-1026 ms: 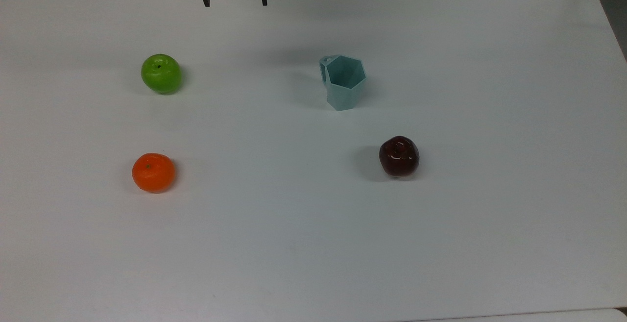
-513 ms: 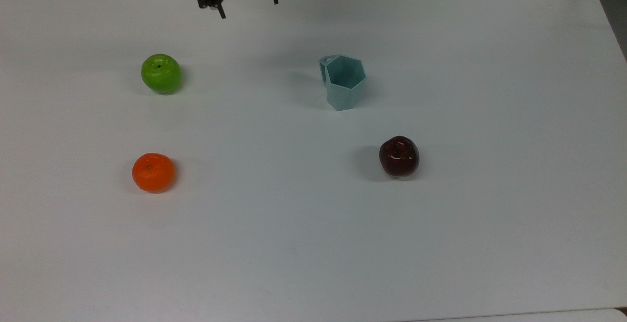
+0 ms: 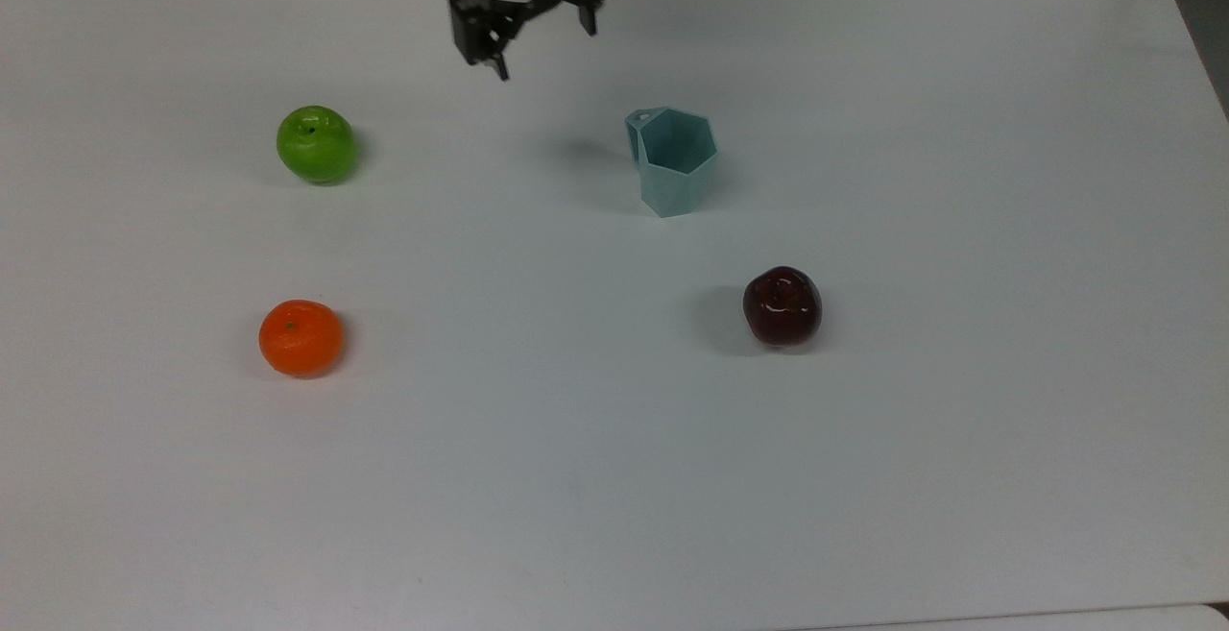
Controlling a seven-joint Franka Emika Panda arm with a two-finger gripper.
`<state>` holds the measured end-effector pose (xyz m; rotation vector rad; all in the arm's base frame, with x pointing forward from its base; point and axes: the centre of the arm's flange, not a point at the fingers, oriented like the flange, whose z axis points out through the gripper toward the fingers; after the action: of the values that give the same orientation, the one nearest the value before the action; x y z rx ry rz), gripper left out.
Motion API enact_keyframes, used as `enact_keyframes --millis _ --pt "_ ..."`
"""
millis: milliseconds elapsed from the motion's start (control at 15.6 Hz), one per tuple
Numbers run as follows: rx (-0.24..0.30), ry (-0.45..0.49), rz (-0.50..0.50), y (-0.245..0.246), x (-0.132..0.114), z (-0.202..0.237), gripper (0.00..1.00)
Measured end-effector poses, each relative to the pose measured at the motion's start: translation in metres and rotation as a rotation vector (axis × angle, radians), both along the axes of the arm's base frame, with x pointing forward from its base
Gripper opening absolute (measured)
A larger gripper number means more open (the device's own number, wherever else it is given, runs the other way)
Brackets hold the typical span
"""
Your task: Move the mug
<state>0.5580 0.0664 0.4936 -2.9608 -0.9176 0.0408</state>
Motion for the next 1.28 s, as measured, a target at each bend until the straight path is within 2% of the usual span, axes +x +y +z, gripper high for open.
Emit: enact_keyframes --millis 192,513,577,770,834,1283 --pt "0.004 -0.047 0.049 0.027 -0.019 -0.014 1.00" --pt "-0.002 -0.012 0.120 0.062 -0.039 -0.041 0.96" --pt "-0.005 0.001 0.133 0.069 -0.040 -0.049 0.89" --pt "-0.003 0.004 0.158 0.084 -0.035 -0.074 0.57" --pt "-0.002 0.004 0.159 0.085 -0.032 -0.082 0.54" --pt "-0.020 0.018 0.180 0.086 -0.027 -0.102 0.54"
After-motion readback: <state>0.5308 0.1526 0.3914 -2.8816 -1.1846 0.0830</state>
